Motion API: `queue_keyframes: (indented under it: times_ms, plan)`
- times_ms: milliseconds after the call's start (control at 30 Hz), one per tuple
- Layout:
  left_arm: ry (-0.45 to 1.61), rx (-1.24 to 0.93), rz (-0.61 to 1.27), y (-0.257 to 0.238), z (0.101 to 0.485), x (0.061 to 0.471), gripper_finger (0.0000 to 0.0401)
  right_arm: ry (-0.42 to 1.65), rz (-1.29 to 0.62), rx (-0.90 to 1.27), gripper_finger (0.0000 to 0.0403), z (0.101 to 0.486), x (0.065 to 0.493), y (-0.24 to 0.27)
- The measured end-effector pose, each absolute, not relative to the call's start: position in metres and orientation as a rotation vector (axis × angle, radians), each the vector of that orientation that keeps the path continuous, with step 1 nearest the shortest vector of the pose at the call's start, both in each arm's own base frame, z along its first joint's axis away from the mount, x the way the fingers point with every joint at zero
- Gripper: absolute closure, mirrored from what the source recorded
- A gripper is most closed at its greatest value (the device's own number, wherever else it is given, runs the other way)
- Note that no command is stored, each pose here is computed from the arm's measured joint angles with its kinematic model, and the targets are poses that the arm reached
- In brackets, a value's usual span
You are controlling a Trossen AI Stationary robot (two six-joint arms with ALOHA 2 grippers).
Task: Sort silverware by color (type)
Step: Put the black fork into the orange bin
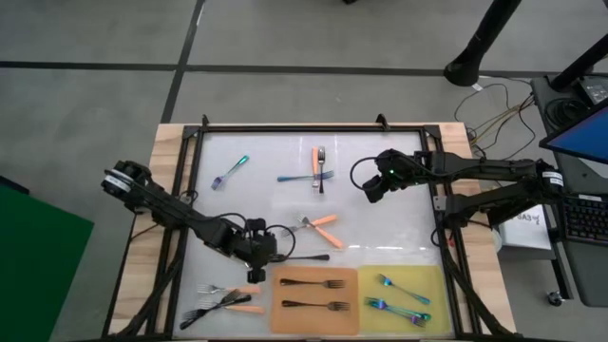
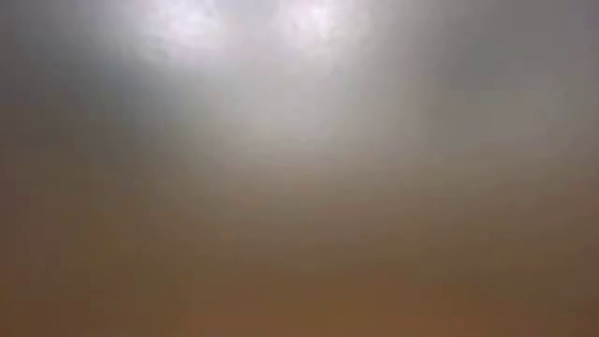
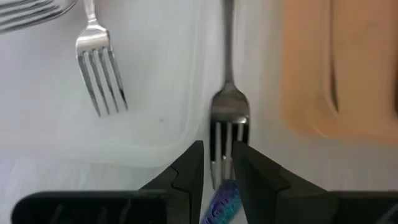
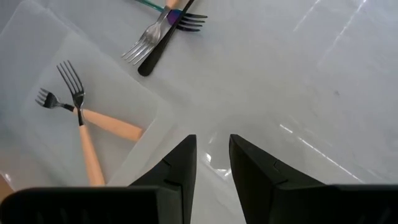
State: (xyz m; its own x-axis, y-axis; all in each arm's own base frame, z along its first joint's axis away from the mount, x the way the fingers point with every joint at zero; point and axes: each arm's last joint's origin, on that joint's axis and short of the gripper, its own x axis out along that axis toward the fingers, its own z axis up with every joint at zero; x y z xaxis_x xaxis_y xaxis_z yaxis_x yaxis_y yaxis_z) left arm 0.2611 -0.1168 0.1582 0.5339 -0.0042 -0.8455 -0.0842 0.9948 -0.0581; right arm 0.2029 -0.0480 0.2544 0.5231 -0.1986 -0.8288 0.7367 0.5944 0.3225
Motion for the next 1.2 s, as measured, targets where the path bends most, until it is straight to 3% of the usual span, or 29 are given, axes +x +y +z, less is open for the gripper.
queue_keyframes:
  times_ms: [333, 733, 1200]
  plan:
    - [0.946, -0.173, -0.084, -0.1236, 0.1633, 0.2682, 0.0330, 0.836, -0.631, 0.748, 0.0316, 0.2544, 0.2029, -0.0480]
    - [0.975, -0.185, -0.099, -0.1228, 0.1585, 0.2646, 0.0326, 0.834, -0.634, 0.755, 0.0316, 0.2544, 0.2029, -0.0479]
    - [0.917, -0.072, -0.053, -0.1200, 0.1570, 0.2652, 0.0229, 0.831, -0.640, 0.768, 0.0316, 0.2544, 0.2029, -0.0479]
